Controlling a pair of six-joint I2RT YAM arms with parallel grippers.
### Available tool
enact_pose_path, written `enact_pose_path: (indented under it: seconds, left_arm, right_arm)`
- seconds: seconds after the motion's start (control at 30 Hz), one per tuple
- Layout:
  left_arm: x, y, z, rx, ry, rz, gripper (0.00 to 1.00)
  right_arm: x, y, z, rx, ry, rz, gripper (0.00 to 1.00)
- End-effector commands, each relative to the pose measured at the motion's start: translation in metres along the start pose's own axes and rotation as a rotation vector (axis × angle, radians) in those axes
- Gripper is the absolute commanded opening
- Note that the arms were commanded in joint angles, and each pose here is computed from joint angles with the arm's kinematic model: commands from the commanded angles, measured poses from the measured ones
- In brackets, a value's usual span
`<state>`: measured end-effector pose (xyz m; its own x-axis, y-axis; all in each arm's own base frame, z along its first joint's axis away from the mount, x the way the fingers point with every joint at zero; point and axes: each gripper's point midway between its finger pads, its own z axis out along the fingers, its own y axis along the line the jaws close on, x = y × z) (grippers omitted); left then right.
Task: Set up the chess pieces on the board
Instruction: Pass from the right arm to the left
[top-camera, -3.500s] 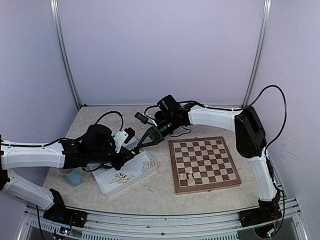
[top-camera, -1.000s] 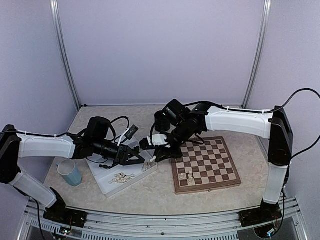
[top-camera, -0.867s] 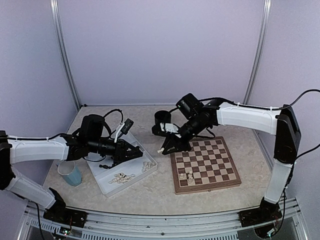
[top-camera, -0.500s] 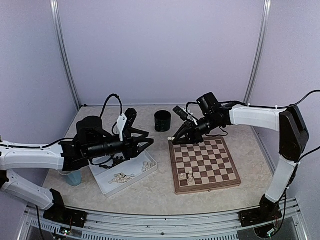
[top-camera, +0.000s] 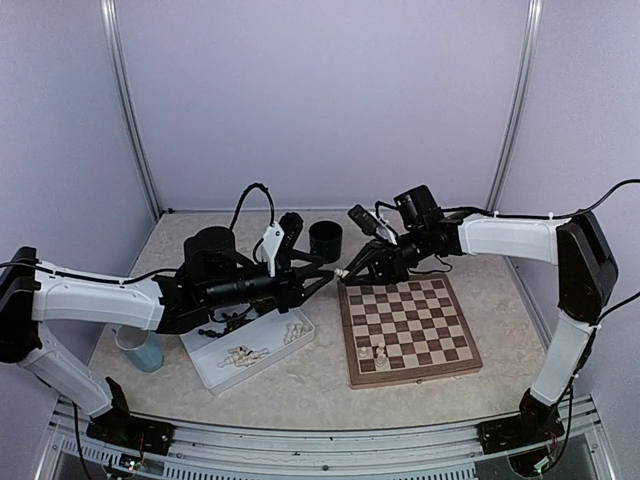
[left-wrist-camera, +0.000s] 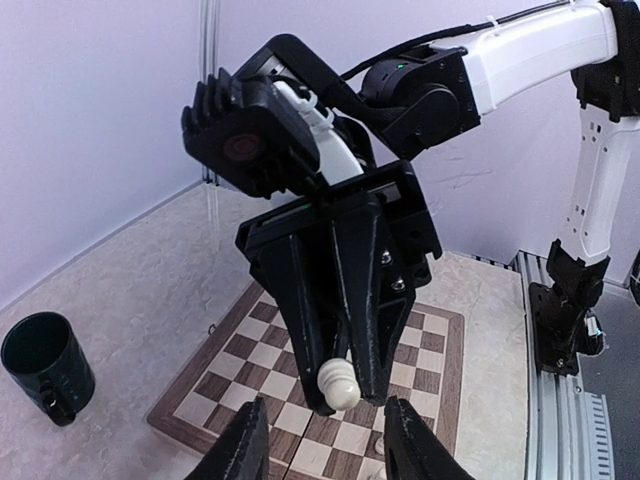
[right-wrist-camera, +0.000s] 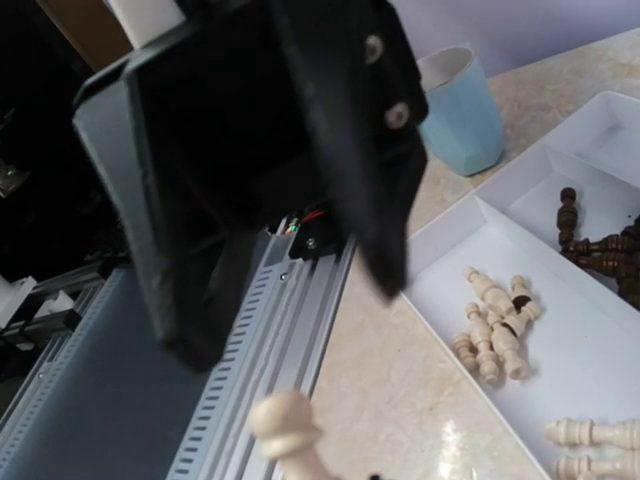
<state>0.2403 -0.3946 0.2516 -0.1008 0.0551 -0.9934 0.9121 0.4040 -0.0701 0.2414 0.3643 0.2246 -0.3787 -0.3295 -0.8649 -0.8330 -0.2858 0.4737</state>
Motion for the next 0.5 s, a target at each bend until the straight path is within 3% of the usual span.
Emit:
enact_pose_path:
  seconds: [0.0, 0.47]
  left_arm:
    - [-0.015, -0.015, 0.01, 0.086, -0.044, 0.01, 0.37]
    - [-0.006, -0.018, 0.027, 0.126, -0.014, -0.008, 0.12]
  right_arm:
    - [-0.009, 0.01, -0.004, -0.022, -0.02, -0.026, 0.1]
    - [-0.009, 0.011, -0.004, -0.012, -0.016, -0.035, 0.11]
